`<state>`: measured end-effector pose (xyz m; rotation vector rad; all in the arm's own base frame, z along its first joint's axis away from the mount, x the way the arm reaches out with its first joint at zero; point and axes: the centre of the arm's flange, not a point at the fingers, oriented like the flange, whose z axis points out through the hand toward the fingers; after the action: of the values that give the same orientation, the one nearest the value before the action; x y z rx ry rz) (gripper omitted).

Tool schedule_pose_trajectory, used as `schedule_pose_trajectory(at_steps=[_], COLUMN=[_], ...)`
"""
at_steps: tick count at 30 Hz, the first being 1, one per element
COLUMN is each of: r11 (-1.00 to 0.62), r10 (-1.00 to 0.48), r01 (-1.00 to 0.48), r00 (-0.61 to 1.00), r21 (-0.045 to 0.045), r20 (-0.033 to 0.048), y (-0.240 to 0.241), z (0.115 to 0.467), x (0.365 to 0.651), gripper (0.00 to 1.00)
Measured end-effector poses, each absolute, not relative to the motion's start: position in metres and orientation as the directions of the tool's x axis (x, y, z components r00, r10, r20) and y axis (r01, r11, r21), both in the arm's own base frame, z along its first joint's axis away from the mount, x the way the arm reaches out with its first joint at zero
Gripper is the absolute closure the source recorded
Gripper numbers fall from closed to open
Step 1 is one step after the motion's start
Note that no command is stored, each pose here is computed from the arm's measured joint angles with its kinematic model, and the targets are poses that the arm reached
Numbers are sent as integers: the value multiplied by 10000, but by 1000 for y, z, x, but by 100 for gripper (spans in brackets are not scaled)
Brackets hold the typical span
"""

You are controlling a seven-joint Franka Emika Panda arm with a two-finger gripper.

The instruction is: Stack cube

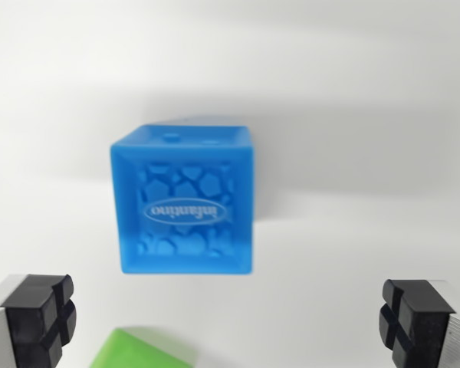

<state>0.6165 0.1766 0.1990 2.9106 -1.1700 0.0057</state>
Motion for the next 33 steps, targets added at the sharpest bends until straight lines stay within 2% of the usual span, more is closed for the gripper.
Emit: schedule_pose_trajectory(at_steps=[6, 19, 27, 28, 33], r11=[-7243, -7224, -7216, -7216, -7214], r10=[-6895, -6915, -6923, -6923, -6925], r01=[-6895, -6915, -6923, -6923, -6925], r00=[7243, 7224, 7216, 7216, 7214], r21=[55, 54, 36, 37, 28], r20=[-9, -44, -46, -48, -42], y=[192, 192, 192, 192, 192], z=[179, 130, 115, 115, 115], x=[618, 617, 618, 618, 618], gripper=[0, 0, 0, 100, 100])
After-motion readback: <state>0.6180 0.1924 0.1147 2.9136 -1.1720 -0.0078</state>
